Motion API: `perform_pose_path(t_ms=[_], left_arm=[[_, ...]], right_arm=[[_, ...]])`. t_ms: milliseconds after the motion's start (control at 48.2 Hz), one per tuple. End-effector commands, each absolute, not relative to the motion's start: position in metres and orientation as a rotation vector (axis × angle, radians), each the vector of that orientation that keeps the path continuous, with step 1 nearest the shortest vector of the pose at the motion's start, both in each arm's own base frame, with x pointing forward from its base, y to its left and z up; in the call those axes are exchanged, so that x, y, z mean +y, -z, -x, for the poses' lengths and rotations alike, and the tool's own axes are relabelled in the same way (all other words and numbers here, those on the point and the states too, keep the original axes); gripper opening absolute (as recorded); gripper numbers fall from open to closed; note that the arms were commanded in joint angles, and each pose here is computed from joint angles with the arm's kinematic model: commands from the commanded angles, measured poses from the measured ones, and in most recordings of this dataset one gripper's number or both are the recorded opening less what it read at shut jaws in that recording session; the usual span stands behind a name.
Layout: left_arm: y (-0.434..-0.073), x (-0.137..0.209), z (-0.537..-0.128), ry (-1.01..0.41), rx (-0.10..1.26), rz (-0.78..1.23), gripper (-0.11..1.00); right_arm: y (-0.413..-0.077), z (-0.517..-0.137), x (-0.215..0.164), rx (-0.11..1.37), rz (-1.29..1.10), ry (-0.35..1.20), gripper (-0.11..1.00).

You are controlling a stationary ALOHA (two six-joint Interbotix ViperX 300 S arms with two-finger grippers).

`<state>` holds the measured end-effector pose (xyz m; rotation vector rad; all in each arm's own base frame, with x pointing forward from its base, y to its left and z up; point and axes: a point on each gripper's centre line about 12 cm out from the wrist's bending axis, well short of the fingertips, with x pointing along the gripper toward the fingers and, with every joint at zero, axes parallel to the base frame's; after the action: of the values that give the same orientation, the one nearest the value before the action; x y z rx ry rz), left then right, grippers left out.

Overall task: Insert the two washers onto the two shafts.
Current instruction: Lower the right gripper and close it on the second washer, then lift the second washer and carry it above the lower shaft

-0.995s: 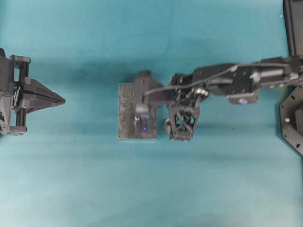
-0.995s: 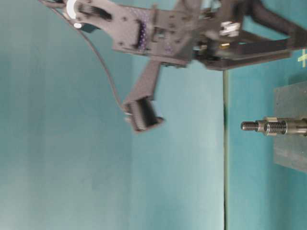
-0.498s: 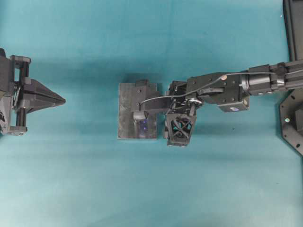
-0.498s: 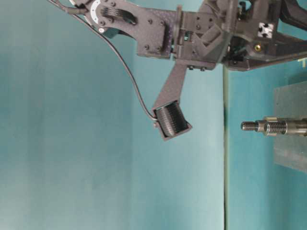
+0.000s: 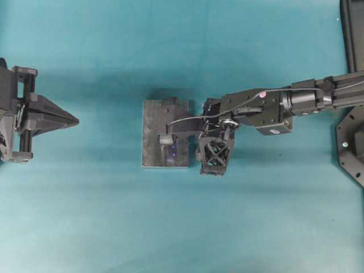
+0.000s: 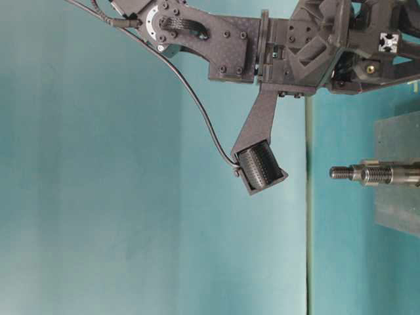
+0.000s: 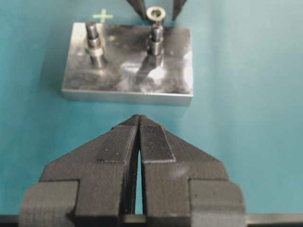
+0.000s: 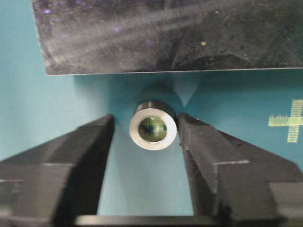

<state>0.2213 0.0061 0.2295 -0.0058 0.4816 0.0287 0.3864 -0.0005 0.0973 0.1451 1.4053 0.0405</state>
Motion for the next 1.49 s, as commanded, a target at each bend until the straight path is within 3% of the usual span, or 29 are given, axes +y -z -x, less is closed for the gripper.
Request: perform_pose_path(t_ms=[0,124,373,643,933,1472], left_arm=[[-0.239,0.006,-0.226,-0.029,0.451,0.004,0.0],[-0.24,0.006,-0.226,-0.029,0.449,0.004,0.0],[-0.241,0.006,-0.226,-0.029,0.443,0.004,0.0],[-0.241,0.007,-0.227,-0.03,0.434,0.004,0.0],[-0.242,0.006,-0.227,-0.029,0.433,0.007,0.0],[-0.241,0.006,-0.226,-0.028,0.436,0.004,0.0]], right_arm=[[-0.107,-0.39,0.002,1.378,-0.138,-0.049,0.51],[-0.108,-0.389,0.003,1.382,-0.128,-0.053,0.33],[-0.12,-0.389,0.0,1.373,-0.107,-0.047,0.33],[-0.175,-0.403,-0.008,1.33,-0.105,-0.049,0.33],[-0.213,-0.428,-0.013,1.295,-0.041,-0.055,0.33],[-0.21,-0.458,-0.004,1.285,0.016,-0.107,0.33]])
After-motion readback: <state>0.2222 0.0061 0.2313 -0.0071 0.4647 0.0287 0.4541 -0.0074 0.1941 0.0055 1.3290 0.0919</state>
